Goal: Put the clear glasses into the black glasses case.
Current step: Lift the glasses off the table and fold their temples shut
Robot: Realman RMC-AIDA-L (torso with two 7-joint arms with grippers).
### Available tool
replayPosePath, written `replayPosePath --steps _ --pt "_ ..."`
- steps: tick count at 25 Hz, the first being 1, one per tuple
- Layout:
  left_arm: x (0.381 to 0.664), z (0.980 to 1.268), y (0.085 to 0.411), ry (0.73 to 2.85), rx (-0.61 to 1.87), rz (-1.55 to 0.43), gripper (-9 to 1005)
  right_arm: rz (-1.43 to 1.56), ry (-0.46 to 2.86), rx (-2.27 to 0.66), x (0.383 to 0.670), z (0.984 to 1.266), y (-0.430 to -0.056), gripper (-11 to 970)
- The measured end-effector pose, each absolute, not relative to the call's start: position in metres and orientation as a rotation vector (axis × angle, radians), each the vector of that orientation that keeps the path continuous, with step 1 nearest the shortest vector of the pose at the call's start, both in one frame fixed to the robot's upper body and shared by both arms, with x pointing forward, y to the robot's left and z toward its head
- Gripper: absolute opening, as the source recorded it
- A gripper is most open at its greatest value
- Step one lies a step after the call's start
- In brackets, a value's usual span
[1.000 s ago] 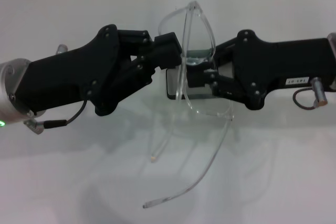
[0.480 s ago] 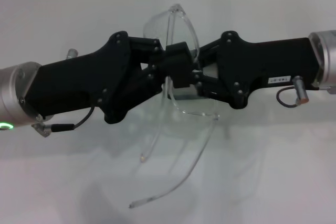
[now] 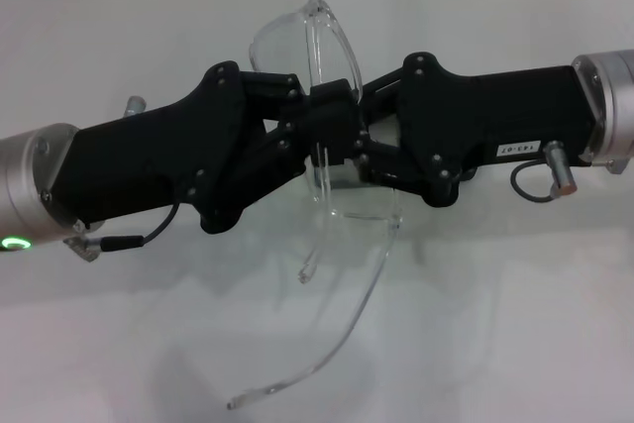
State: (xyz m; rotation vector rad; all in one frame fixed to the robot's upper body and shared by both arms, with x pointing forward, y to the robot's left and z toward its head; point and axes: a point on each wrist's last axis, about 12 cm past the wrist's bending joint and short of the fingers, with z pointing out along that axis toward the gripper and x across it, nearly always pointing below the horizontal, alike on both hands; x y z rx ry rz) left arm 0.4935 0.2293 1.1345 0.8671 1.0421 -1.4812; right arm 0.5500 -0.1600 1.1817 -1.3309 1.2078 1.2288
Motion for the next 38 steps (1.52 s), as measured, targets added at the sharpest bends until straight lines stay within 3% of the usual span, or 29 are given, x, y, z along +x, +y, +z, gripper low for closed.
replayPosePath --steps 38 --pt "0.4914 1.1317 0.2307 1.016 0.850 -1.459 96 1.247 1.184 -1.322 0.5452 1.1787 -0.1640 113"
